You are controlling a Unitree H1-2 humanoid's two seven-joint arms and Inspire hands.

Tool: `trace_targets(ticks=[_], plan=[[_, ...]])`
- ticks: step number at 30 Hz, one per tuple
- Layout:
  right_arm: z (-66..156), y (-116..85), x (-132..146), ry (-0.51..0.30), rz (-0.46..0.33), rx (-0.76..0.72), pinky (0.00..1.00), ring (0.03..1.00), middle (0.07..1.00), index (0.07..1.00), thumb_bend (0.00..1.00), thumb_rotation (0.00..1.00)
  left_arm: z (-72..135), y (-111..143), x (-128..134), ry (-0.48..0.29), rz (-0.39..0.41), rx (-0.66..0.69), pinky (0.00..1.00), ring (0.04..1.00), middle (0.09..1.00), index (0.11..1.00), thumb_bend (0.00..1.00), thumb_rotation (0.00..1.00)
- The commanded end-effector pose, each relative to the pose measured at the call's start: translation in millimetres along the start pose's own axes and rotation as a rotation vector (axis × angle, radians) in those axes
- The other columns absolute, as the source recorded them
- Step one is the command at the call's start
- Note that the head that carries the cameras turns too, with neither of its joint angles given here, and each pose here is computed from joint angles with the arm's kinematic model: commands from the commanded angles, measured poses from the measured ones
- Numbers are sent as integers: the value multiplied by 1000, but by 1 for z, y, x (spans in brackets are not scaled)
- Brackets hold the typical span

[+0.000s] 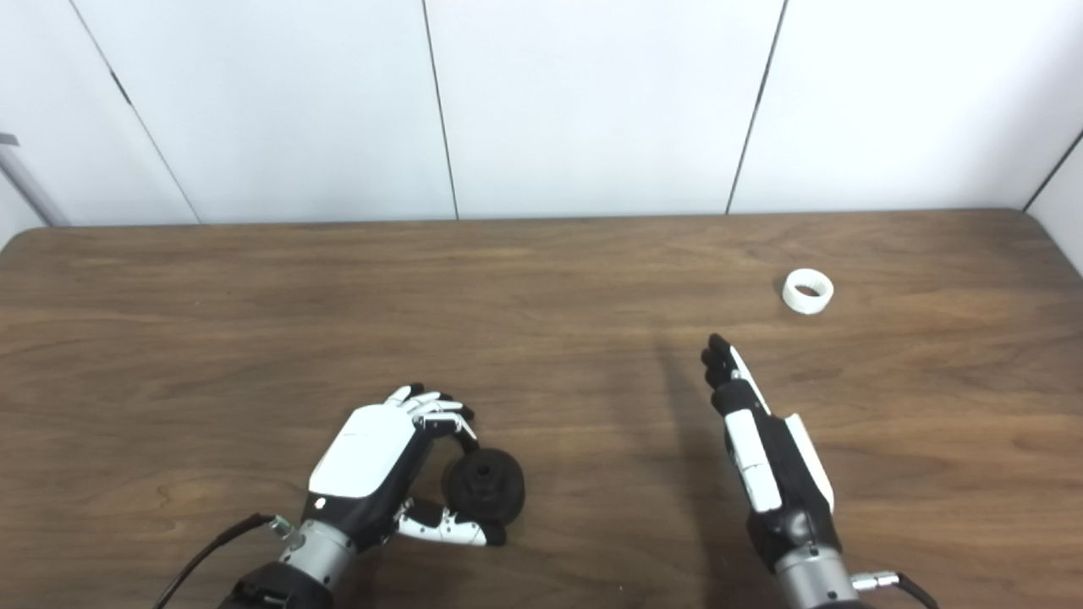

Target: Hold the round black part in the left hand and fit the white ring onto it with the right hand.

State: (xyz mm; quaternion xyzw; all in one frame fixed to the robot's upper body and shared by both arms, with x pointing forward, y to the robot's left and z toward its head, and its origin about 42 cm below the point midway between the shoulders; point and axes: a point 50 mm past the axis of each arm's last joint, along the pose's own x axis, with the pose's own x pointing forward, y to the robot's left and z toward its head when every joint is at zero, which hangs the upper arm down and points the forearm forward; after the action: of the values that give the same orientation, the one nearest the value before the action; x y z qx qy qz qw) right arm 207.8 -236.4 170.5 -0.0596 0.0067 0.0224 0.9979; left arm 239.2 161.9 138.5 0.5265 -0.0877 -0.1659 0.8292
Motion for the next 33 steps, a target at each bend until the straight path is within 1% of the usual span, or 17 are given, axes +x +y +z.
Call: trace_targets(ticks=[1,6,10,15,19,20,21,23,24,25,26,30,33], plan=[[18,3,4,-80,-19,21,1000,979,967,963,646,1000,-3,-9,-7,15,-49,31,952,868,777,485,522,48],[22,-1,3,-77,-37,1,989,972,966,963,631,1000,-4,-14,-10,23,-53,30,951,866,778,485,522,48],[25,-7,3,-82,-52,-13,984,969,970,965,626,1000,-6,-17,-11,21,-40,22,952,863,777,485,522,48],[31,-14,6,-107,-78,-36,979,958,949,949,590,988,-8,-19,-13,19,-35,18,945,859,776,485,522,47],[39,-23,11,-125,-92,-93,958,967,957,948,528,950,-10,-21,-12,14,-33,24,943,858,778,485,522,48],[40,-25,12,-129,-93,-104,933,962,957,944,512,917,-10,-22,-12,13,-33,24,941,858,776,485,522,48],[44,-28,14,-130,-99,-120,925,960,956,943,506,905,-11,-22,-12,13,-32,24,941,858,776,485,522,48],[49,-34,17,-128,-105,-134,984,987,967,942,510,816,-12,-22,-12,13,-32,25,939,856,773,485,522,48],[52,-38,19,-130,-118,-150,992,993,969,942,509,800,-12,-22,-11,12,-33,25,938,856,773,485,522,47],[55,-42,21,-136,-135,-173,987,996,973,941,505,771,-12,-22,-11,14,-37,25,935,853,771,485,522,48],[57,-45,23,-140,-148,-190,956,985,968,933,497,730,-12,-22,-11,15,-40,26,937,854,773,485,522,48],[65,-70,35,-154,-218,-442,906,937,938,903,500,648,-15,-23,-10,23,-47,26,934,851,769,485,522,48],[69,-84,41,-143,-246,-555,889,917,928,895,540,605,-18,-23,-9,24,-48,24,923,842,763,485,522,48]])
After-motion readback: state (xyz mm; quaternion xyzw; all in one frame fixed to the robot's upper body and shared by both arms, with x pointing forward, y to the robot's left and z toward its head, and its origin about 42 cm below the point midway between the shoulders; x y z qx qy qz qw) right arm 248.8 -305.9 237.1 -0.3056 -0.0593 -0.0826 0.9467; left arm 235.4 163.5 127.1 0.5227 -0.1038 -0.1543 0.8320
